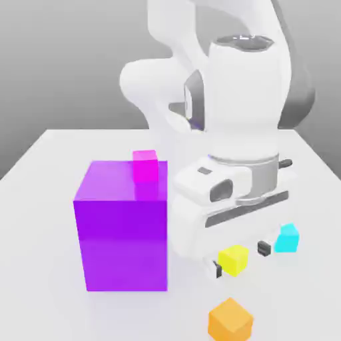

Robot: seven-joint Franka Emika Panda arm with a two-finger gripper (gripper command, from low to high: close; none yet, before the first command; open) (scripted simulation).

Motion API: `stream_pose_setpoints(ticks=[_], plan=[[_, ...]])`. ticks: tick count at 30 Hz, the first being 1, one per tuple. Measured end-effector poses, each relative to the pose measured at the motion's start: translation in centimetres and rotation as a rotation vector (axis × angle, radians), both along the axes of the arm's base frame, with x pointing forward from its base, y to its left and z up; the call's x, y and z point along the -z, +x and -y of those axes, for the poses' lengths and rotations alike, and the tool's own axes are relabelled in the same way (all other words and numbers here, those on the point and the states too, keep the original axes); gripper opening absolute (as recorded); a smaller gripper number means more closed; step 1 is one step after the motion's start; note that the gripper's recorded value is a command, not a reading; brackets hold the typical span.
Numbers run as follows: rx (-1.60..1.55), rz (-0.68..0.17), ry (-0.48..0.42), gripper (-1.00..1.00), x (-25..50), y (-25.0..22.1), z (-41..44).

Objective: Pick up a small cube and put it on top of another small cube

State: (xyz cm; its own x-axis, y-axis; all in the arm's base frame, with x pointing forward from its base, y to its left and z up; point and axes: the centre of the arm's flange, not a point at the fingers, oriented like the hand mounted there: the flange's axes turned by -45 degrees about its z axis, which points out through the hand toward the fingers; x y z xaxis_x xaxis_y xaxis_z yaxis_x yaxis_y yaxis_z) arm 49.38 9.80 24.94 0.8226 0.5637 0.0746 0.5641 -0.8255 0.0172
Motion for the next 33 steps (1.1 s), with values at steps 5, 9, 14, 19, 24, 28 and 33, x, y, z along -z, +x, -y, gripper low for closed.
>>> stream_pose_setpoints(ticks=[5, 9, 14, 19, 24, 28, 33], plan=[[-0.061, -0.067, -0.03, 0.0, 7.9, -1.1, -0.5], [-0.063, -0.07, -0.03, -1.0, 11.3, -1.3, -0.5], [-0.063, -0.071, -0.031, -1.0, 11.7, -1.3, -0.5], [-0.063, -0.071, -0.031, -1.0, 6.8, -1.2, -0.6], [0.004, -0.075, -0.015, -1.0, 0.7, -1.9, 1.5], [0.082, -0.079, -0.001, -1.0, -3.9, -3.1, 4.1], [0.164, -0.082, 0.01, -1.0, -9.0, -5.5, 6.6]])
